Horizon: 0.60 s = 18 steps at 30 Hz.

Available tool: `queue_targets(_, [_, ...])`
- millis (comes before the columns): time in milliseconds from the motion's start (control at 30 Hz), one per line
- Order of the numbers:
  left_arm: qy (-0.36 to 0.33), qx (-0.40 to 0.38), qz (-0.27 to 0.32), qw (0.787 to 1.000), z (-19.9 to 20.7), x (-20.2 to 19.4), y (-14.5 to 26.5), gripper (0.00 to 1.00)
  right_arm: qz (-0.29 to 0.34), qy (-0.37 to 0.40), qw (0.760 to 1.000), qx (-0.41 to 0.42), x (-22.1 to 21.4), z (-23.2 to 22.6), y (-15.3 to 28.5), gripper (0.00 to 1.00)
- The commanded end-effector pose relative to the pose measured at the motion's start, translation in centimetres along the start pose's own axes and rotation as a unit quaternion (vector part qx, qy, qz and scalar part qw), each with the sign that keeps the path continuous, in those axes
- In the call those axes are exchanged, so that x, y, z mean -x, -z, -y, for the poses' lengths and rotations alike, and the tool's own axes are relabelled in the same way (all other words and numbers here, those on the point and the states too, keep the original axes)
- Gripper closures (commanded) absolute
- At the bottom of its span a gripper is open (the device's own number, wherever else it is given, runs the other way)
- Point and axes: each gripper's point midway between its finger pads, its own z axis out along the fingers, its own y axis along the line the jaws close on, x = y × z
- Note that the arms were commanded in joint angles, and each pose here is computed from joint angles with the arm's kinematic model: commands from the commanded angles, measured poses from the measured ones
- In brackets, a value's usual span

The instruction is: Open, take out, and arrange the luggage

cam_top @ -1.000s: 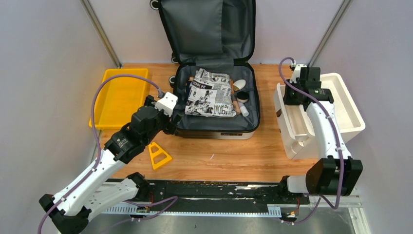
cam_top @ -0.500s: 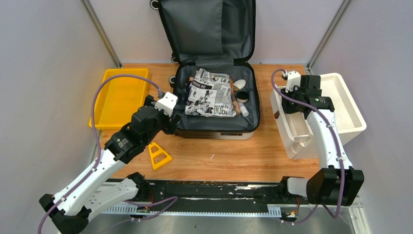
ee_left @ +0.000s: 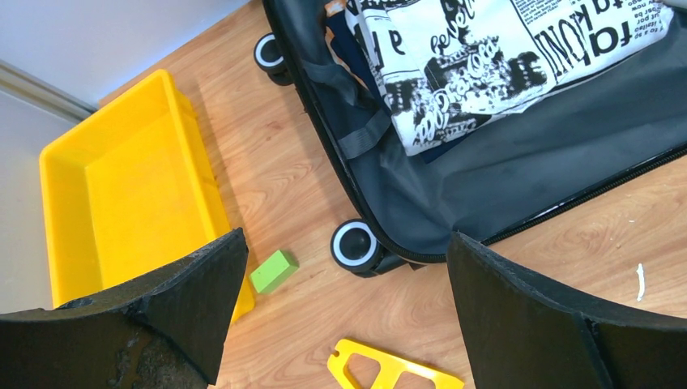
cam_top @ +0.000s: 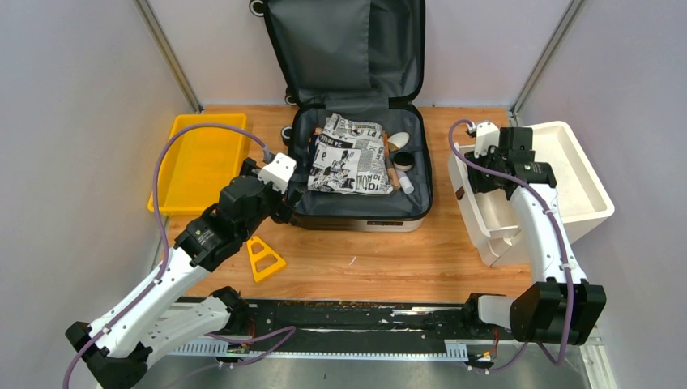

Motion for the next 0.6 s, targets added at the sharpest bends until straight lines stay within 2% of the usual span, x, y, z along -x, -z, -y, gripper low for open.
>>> queue_targets(0, [-0.004, 0.005, 0.004, 1.0, -0.2, 0.2, 0.1, 0.01, -0.03, -0.009, 0.999, -0.038, -1.3, 1.5, 1.0, 0.72])
queue_targets(133, [-0.003, 0.007, 0.005, 1.0, -0.3, 0.3, 0.2, 0.01, 0.0, -0.017, 0.999, -0.028, 0.4, 1.1, 1.9, 0.61])
queue_targets(367, [-0.002, 0.007, 0.007, 1.0, -0.4, 0.4, 0.2, 0.01, 0.132, -0.047, 0.99, 0.021, 6.5, -1.6, 6.2, 0.67])
queue_targets(567, [0.001, 0.006, 0.01, 1.0, -0.3, 0.5, 0.3, 0.01, 0.211, -0.072, 0.973, 0.064, 11.1, -3.6, 10.6, 0.69])
